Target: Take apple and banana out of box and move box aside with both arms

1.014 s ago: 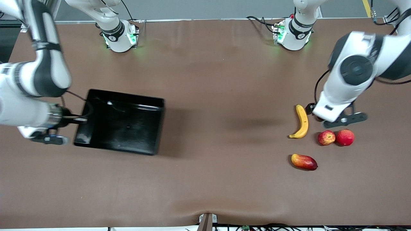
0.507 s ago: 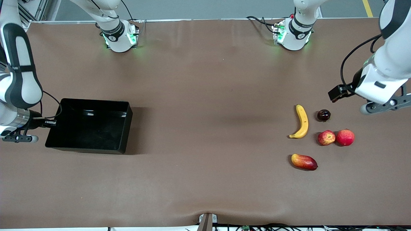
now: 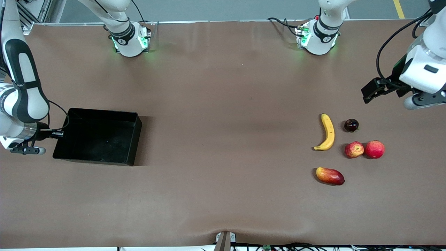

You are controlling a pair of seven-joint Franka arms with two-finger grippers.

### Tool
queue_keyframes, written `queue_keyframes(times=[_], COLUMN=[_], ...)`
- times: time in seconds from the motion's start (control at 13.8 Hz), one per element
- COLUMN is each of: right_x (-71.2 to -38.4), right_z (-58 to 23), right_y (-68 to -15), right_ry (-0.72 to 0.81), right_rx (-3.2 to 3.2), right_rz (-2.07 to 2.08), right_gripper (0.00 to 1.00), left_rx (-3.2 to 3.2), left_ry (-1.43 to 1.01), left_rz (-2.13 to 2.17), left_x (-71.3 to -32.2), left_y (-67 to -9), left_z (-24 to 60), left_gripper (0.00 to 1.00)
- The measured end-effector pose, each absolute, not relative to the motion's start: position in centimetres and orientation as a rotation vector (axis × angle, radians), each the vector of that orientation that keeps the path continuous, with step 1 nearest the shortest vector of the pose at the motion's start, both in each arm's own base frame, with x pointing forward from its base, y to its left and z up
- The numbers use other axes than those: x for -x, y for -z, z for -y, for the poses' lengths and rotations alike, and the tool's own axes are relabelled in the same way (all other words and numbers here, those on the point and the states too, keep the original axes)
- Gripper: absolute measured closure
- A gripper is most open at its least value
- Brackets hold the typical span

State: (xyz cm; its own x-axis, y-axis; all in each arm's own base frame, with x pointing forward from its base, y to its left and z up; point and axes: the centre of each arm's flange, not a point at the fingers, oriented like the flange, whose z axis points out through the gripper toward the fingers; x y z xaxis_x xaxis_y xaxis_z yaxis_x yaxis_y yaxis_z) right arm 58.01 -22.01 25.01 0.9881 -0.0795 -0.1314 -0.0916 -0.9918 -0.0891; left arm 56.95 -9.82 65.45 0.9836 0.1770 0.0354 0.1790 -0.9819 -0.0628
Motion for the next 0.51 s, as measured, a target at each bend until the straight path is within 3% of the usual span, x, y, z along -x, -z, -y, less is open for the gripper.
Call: queue_keyframes(times=[0.29, 0.51], right_x=[-57.7, -58.5], right_z=[22.4, 22.3], right_y=[-24.2, -25.1], right_ry=[-0.207, -0.179], right_rx=[3.032, 3.035], right_rz=[-0.145, -0.137], right_gripper=[0.92, 0.63], left_rx=[3.078, 3.073], left_ry=[0.043, 0.043], left_rz=[0.262, 0.257], left_x=[-56.6, -55.7], left_y=[-66.4, -67.1], left_z=[6.8, 6.5], left_gripper=[0.0, 0.0])
